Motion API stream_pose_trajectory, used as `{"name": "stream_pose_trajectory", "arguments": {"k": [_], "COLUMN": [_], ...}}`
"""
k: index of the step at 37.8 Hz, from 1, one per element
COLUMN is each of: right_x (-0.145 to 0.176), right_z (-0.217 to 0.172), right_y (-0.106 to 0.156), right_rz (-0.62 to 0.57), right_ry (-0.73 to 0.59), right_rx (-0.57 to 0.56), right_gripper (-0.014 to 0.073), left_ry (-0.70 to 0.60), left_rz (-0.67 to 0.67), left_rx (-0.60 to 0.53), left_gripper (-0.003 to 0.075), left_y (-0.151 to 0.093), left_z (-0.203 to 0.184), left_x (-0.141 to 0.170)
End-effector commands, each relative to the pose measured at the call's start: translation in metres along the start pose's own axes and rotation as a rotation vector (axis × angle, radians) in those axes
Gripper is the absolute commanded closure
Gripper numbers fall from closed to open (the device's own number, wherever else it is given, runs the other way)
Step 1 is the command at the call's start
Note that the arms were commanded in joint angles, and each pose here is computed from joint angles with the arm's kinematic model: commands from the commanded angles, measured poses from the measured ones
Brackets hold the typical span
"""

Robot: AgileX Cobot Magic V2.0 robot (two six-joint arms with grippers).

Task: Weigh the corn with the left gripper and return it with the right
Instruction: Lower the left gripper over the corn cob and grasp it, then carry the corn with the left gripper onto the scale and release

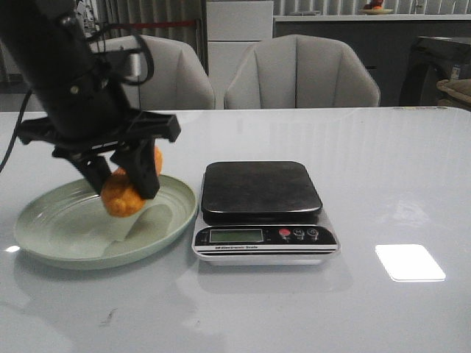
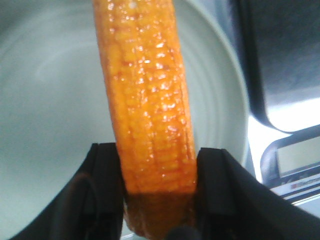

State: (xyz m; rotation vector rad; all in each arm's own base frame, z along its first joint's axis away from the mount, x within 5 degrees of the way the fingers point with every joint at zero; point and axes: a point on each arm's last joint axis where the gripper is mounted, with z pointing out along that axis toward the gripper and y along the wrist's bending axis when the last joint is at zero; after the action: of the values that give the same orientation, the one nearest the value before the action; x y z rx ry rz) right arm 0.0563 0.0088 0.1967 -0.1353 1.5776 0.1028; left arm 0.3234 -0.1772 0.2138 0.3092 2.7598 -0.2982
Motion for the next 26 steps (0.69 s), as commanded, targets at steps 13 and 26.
{"name": "stream_pose_trajectory", "arguments": {"k": [13, 26], "right_x": [-0.006, -0.006], "right_z": [-0.001, -0.001], "right_y": [-0.001, -0.001], "right_rz": [-0.012, -0.012], "right_ry": [-0.09, -0.09], "right_rx": [0.015, 0.015], "right_gripper": [0.0409, 0.0409], "left_ry": [-0.283, -0.284], "left_rz": [0.068, 0.069], "left_rx": [0.197, 0.261], "left_gripper": [0.0606, 0.0531], "left_y": [-0.072, -0.103], "left_z": [-0.032, 0.003], "left_x": [-0.027, -0.02]}}
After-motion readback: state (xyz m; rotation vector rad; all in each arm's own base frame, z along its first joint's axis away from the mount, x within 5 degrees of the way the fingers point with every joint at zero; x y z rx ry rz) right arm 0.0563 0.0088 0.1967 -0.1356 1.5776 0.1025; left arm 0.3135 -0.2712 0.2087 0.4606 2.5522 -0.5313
